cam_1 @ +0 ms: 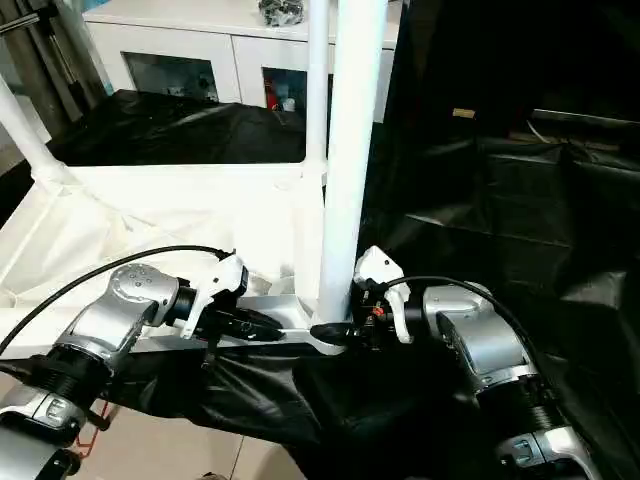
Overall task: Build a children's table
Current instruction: Rotate leg to tighten
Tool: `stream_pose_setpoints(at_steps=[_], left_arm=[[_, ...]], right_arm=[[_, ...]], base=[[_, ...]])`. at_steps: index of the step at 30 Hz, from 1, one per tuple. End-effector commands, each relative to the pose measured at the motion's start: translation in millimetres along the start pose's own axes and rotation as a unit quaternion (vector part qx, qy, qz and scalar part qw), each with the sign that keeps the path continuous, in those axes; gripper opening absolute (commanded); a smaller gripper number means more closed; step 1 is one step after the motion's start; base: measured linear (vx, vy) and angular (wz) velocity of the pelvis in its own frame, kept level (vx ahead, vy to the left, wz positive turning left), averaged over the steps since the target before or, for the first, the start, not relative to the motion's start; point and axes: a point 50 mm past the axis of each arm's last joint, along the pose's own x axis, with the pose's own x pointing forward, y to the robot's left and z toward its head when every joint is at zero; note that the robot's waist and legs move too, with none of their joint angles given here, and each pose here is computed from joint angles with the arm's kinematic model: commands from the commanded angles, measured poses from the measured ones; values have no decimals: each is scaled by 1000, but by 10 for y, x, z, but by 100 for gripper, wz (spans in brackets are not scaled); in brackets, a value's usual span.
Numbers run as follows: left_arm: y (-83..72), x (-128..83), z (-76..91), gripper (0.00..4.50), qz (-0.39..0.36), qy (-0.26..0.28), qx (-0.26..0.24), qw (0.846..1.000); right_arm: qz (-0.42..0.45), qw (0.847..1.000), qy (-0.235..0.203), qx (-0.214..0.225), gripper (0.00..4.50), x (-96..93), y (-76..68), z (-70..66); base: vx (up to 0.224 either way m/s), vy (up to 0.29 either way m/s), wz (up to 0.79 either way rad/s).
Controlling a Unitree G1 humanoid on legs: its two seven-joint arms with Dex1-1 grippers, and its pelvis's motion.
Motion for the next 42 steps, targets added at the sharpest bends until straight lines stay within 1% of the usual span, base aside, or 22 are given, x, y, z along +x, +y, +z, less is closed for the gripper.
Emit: stream_pose_setpoints(at_steps=[1,4,6,8,11,12,15,16,17,19,20,21,23,24,27,29,30,31,32,34,39,42], left_arm=[[45,192,153,0,33,-23,15,999],[115,254,197,0,75,-32,5,997],[159,323,240,0,105,-35,-3,994],[189,401,283,0,130,-38,-14,991],[232,512,361,0,172,-45,-27,984],[254,578,412,0,200,-51,-36,978],[254,631,453,0,206,-58,-43,976],[250,648,466,0,206,-60,-42,976],[240,658,474,0,200,-63,-40,977],[221,655,474,0,187,-64,-31,980],[205,637,460,0,174,-64,-24,982],[199,629,453,0,169,-64,-22,983],[176,591,426,0,152,-64,-14,986],[155,547,391,0,135,-60,-5,989],[125,489,336,0,111,-55,2,992],[114,467,320,0,103,-53,6,993],[87,408,282,0,81,-50,14,995],[87,408,282,0,81,-50,14,995],[54,347,241,0,57,-45,19,997],[30,304,211,0,39,-41,21,998],[4,216,151,0,19,-27,31,999],[-9,176,120,0,7,-19,33,999]], right_arm=[[-10,1000,4,15,269,275,70,-65],[-79,996,8,28,269,351,-26,-109],[-126,991,7,52,268,426,-82,-134],[-160,984,2,77,268,510,-112,-140],[-205,974,1,95,268,628,-139,-128],[-235,966,9,106,268,705,-153,-128],[-248,963,5,108,268,763,-157,-105],[-245,963,-3,108,324,789,-150,-81],[-239,965,-12,111,338,804,-143,-56],[-226,967,-26,114,344,810,-135,-19],[-212,971,-35,108,367,794,-131,10],[-207,972,-36,104,376,786,-128,19],[-178,979,-44,84,383,746,-109,52],[-150,985,-49,66,399,686,-92,73],[-104,993,-50,40,399,599,-60,88],[-89,994,-48,33,399,564,-50,87],[-52,997,-42,23,399,475,-25,80],[-52,997,-42,23,399,475,-25,80],[-4,999,-31,16,399,371,21,65],[33,999,-21,12,399,298,64,49],[60,998,-5,3,399,214,84,34],[70,998,5,0,368,199,91,23]], base=[[0,0,0],[0,0,0],[0,0,0],[0,0,0],[0,0,0],[0,0,0],[0,0,0],[0,0,0],[0,0,0],[0,0,0],[0,0,0],[0,0,0],[0,0,0],[0,0,0],[0,0,0],[0,0,0],[0,0,0],[0,0,0],[0,0,0],[0,0,0],[0,0,0],[0,0,0]])
